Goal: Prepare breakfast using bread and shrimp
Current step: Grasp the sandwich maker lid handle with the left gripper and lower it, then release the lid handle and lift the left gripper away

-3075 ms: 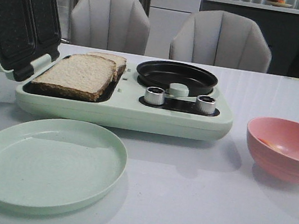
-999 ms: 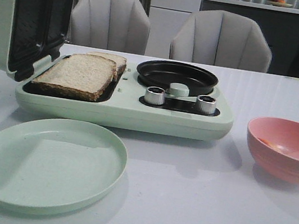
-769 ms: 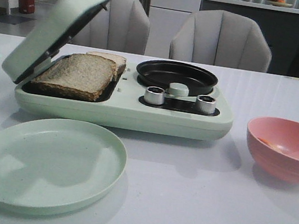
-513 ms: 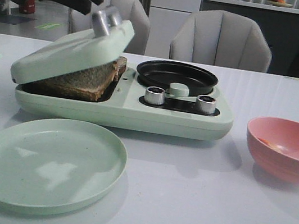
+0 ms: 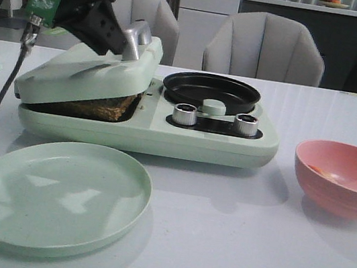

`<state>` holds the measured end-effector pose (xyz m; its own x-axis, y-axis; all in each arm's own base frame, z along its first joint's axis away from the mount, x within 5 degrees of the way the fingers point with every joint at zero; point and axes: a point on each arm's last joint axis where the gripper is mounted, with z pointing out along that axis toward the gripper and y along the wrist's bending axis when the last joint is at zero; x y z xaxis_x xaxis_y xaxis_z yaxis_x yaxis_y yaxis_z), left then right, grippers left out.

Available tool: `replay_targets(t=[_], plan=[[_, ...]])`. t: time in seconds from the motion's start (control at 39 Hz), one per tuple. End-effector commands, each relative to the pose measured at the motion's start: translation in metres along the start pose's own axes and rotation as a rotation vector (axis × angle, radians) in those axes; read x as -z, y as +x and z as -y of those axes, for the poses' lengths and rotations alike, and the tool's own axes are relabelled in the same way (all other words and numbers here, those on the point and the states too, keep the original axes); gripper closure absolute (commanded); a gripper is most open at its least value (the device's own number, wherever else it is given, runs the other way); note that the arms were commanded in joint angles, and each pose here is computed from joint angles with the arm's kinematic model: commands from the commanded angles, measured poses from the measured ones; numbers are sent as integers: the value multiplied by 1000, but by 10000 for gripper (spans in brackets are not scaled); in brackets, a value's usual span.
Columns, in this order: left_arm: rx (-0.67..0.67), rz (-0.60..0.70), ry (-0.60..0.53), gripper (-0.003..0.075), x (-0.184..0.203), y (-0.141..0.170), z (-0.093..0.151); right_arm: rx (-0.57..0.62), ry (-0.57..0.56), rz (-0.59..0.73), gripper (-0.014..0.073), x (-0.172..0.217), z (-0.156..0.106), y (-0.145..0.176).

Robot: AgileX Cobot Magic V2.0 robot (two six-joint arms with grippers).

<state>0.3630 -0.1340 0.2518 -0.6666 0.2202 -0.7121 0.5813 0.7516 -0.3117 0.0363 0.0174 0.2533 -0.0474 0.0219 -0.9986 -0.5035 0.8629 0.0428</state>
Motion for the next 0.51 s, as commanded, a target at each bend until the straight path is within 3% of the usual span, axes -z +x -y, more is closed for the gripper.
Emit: replay_targets(t=[0.0, 0.26, 0.49], plan=[[-5, 51, -27, 482, 14, -9, 8, 16, -13, 121, 139, 5, -1, -16], [-8, 30, -25, 482, 13, -4, 8, 16, -13, 121, 139, 5, -1, -16], [-97, 38, 31, 485, 37, -26, 26, 16, -13, 121, 139, 5, -1, -16]])
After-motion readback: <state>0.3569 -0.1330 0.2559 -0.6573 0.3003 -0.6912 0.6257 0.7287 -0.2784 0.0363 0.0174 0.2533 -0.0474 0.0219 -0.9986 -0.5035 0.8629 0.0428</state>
